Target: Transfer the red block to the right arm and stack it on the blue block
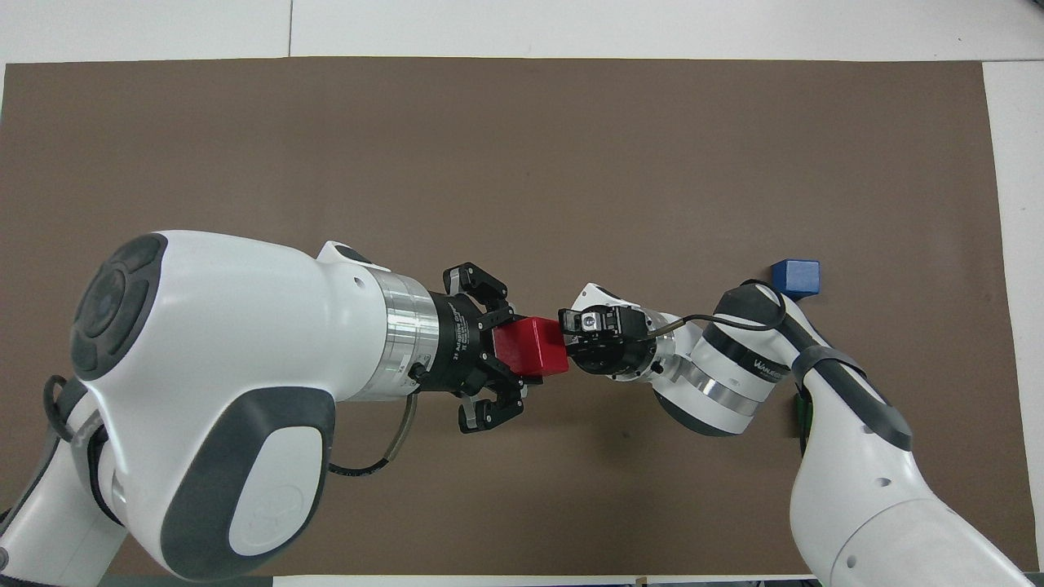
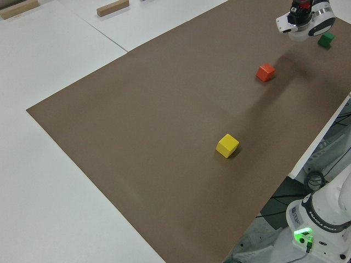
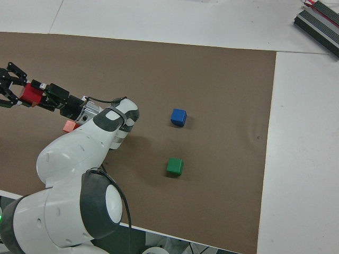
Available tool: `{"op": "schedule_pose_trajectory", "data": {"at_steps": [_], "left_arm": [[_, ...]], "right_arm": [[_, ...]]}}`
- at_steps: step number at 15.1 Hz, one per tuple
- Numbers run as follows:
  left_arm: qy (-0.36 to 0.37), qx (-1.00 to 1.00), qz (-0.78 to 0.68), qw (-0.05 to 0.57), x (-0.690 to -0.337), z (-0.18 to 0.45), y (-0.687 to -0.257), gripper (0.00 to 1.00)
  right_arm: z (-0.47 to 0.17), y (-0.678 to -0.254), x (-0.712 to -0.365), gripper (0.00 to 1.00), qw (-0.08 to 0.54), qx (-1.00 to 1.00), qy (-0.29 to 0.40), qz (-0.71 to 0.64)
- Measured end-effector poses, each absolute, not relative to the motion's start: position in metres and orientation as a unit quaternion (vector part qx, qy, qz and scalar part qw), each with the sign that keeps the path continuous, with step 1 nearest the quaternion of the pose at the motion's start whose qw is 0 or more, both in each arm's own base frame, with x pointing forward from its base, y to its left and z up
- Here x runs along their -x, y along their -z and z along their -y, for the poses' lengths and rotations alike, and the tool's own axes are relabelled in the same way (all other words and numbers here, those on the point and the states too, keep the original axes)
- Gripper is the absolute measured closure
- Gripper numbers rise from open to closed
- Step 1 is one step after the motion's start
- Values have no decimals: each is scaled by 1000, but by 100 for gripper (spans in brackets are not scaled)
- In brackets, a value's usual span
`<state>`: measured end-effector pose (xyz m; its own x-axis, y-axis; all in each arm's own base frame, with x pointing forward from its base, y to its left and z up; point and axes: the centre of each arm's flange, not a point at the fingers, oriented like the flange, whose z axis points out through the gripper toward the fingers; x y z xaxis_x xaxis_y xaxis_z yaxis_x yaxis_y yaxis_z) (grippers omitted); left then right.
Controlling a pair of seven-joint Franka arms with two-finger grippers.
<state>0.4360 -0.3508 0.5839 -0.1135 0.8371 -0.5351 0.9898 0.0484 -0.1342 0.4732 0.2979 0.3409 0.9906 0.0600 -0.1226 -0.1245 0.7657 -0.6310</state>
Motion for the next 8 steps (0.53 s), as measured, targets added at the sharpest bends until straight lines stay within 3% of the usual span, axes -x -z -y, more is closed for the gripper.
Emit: {"op": "schedule_pose_trajectory", "data": {"at_steps": [2, 4, 5, 8], "left_arm": [[241, -647, -706, 159, -437, 350, -584, 45], [240, -647, -705, 161, -436, 350, -586, 45], [239, -650, -702, 162, -435, 349, -587, 45], [239, -650, -702, 163, -435, 349, -588, 45]], "right_arm": [[-299, -341, -473, 14, 938, 339, -50, -48], [-302, -338, -471, 37, 936, 344, -53, -52], [-302, -338, -470, 42, 936, 344, -54, -52], [-303, -338, -470, 42, 936, 344, -54, -51]]}}
